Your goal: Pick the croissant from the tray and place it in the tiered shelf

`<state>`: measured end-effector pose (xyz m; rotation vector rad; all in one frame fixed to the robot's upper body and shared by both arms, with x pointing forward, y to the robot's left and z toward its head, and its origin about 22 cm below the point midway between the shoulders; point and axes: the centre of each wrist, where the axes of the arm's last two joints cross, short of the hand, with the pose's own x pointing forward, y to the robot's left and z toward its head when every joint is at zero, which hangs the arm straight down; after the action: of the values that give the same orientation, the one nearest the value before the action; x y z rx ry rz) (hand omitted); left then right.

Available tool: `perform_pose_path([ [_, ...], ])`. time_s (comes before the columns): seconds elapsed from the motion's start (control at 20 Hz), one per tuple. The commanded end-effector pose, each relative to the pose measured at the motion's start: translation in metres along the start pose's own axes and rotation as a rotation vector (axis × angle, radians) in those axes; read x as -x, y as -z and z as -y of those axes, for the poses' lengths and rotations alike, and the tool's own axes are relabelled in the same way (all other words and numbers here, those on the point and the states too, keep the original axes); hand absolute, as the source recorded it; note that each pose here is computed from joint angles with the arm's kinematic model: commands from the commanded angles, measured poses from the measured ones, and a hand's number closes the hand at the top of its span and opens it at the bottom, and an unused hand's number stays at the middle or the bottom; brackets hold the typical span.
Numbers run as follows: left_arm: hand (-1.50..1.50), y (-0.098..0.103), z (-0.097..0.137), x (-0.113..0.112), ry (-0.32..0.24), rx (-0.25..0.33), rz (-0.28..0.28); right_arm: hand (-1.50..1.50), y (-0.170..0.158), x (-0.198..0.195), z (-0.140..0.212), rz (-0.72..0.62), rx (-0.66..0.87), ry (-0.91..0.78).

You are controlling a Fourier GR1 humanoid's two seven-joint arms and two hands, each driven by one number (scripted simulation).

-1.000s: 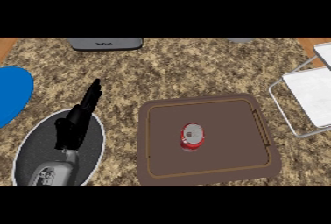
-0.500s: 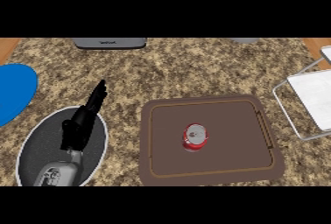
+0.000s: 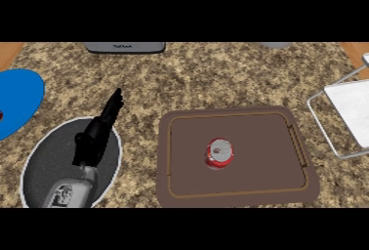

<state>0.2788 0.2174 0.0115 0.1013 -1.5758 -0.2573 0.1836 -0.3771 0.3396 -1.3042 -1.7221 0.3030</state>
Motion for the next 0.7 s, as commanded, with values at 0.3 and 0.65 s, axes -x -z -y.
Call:
perform_pose_path([
  [0.3,0.0,0.024,0.001,0.001,0.009,0.004,0.007,1.5,0.036,0.015,-0.052,0.133,0.042,-0.073],
  [0.65,0.0,0.0,-0.008,0.005,0.011,0.03,0.01,1.5,0.052,0.038,-0.074,0.011,0.094,0.265],
])
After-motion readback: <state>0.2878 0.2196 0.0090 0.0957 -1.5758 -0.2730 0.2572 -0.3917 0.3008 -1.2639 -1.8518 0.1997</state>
